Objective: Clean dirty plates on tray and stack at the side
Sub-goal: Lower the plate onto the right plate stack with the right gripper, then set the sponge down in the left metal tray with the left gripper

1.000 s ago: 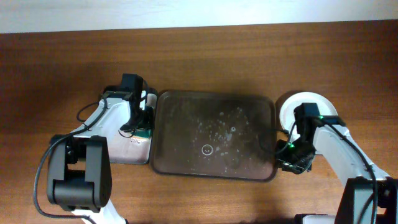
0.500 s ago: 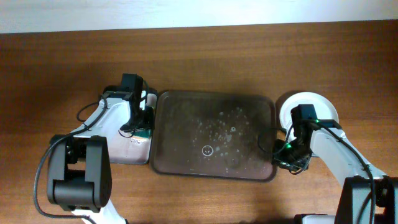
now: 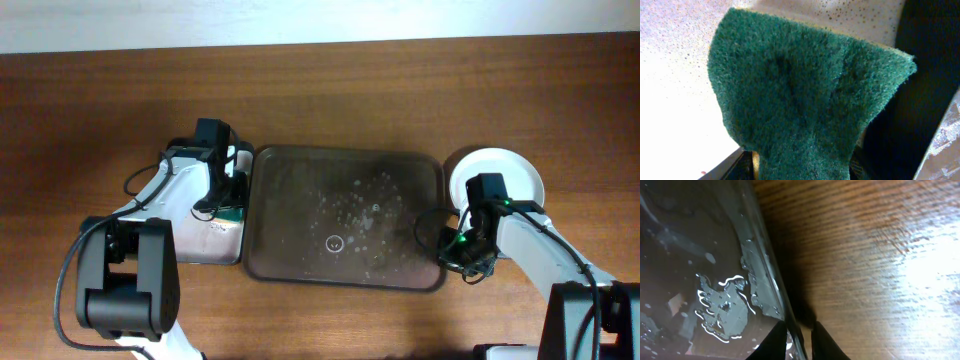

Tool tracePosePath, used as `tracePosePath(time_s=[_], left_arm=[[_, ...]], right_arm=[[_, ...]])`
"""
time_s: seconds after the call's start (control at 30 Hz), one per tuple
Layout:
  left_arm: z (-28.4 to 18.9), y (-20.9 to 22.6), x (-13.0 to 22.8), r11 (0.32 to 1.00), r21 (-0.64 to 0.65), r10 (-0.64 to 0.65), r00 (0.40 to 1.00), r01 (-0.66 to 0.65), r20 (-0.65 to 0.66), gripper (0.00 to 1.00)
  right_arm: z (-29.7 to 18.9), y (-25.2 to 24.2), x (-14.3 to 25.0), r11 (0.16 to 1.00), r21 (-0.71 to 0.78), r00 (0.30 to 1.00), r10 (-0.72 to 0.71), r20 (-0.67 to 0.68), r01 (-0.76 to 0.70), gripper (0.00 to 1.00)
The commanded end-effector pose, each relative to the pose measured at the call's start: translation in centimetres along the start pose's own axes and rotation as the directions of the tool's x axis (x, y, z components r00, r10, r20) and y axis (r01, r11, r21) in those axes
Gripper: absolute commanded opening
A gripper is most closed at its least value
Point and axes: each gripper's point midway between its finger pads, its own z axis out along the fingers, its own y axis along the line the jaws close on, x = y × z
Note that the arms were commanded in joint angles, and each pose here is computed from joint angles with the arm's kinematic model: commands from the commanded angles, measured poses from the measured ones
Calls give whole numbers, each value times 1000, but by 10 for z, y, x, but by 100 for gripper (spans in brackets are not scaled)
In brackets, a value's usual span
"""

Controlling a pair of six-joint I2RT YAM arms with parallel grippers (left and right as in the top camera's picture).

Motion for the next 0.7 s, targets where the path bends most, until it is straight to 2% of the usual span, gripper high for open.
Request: tracePosePath(time_s=[0.0, 0.57, 0.67], left_arm=[[3, -4, 5, 1000, 17, 14, 1000, -14, -17, 53], [3, -4, 3, 1000, 18, 11, 1000, -11, -9, 51], [3, 0, -2, 998, 16, -53, 999, 53, 8, 50]], right_arm=[[4, 3, -2, 1000, -11, 1000, -9, 9, 10, 12], [-2, 23, -47, 994, -89, 980, -45, 195, 64, 11], [-2, 25, -48, 993, -90, 978, -55, 200, 74, 11]])
